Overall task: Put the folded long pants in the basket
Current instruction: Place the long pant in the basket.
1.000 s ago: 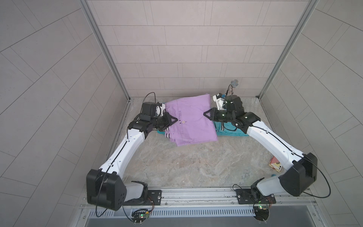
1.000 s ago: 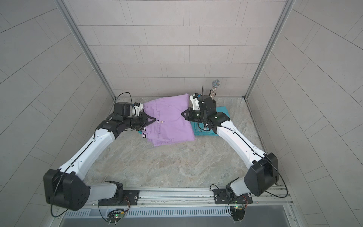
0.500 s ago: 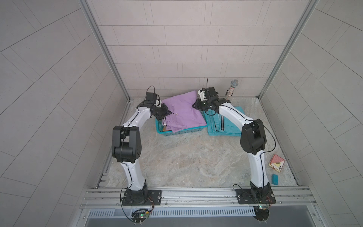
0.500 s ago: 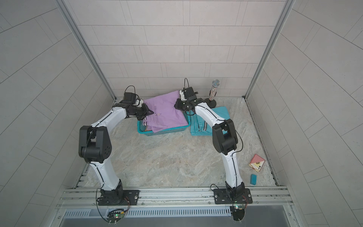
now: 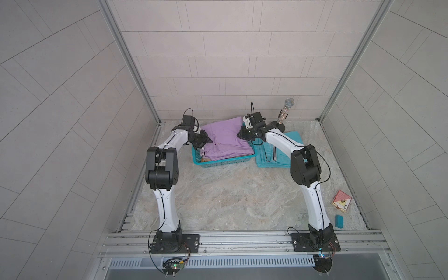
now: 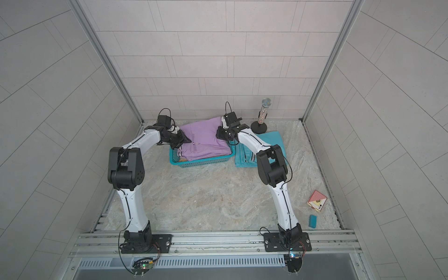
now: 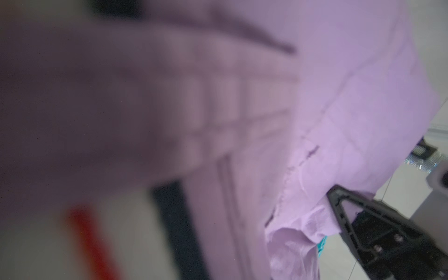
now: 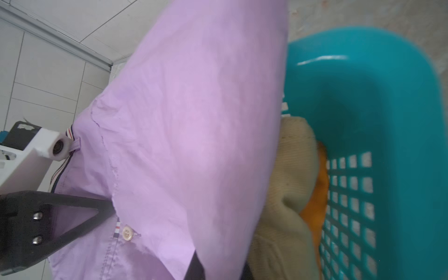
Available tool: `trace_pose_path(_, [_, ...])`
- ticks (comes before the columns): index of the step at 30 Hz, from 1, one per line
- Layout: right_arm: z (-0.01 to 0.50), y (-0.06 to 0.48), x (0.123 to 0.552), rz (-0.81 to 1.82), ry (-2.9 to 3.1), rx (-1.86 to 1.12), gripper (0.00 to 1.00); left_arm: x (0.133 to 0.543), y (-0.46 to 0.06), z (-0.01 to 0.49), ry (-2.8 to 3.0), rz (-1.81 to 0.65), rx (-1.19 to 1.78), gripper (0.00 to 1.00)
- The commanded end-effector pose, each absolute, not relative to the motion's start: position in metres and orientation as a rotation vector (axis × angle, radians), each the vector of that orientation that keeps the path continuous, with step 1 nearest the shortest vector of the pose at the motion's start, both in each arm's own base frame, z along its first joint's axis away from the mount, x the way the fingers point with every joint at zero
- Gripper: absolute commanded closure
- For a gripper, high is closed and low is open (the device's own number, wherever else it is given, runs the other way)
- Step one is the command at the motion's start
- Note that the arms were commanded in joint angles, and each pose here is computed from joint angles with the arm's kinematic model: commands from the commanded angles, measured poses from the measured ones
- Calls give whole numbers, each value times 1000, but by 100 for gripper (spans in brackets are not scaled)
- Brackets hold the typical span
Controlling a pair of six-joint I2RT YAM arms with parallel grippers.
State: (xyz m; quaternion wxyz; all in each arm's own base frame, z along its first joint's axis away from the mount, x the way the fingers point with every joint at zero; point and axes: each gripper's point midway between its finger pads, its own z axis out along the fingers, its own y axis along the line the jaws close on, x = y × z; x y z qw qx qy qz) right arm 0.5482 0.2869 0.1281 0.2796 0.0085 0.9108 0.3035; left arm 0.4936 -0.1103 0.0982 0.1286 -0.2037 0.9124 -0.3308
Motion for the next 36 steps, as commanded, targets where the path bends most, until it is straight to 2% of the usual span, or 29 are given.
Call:
trace_pose_path(1, [158, 277, 543, 763, 2405, 15, 100, 496, -97, 118, 2611, -889, -595, 50])
trace_pose_path(2, [169, 277, 541, 761, 2390, 6, 99, 495, -96, 129, 2589, -886, -583, 42])
trace_pose_path(3, [177, 276, 539, 755, 2378, 0, 93, 493, -96, 138, 2576, -884, -575, 35])
trace_pose_path(5, [199, 275, 535, 736, 2347, -14, 72, 488, -94, 161, 2543, -859, -556, 21])
trace_pose_path(8, [225, 272, 525, 684, 2327, -44, 51, 475, -91, 187, 2522, -817, -527, 14])
trace_pose_path(10, [238, 268, 517, 637, 2322, -62, 48, 464, -89, 197, 2527, -779, -519, 14])
trace_pose_path(11, [244, 268, 511, 616, 2318, -72, 48, 456, -89, 202, 2534, -760, -513, 17])
trace_pose_path(12, [249, 267, 506, 603, 2312, -81, 48, 450, -89, 204, 2537, -751, -509, 24])
trace_pose_path(16, [249, 270, 480, 610, 2325, -98, 48, 422, -105, 210, 2562, -758, -479, 91])
trace_pose_path(17, [242, 273, 472, 622, 2336, -100, 48, 416, -111, 210, 2570, -753, -460, 99])
trace_pose_path(22, [187, 285, 455, 672, 2426, -100, 50, 414, -141, 180, 2539, -845, -445, 100])
trace_pose_path(24, [160, 285, 453, 663, 2483, -90, 51, 419, -150, 159, 2549, -906, -450, 100])
trace_pose_path(29, [102, 289, 440, 659, 2612, -79, 55, 427, -149, 91, 2668, -856, -453, 100])
trace_pose_path(33, [90, 294, 424, 659, 2641, -101, 55, 425, -146, 65, 2746, -875, -479, 100])
trace_pose_path(36, [109, 297, 415, 668, 2624, -129, 55, 425, -143, 86, 2705, -871, -468, 100])
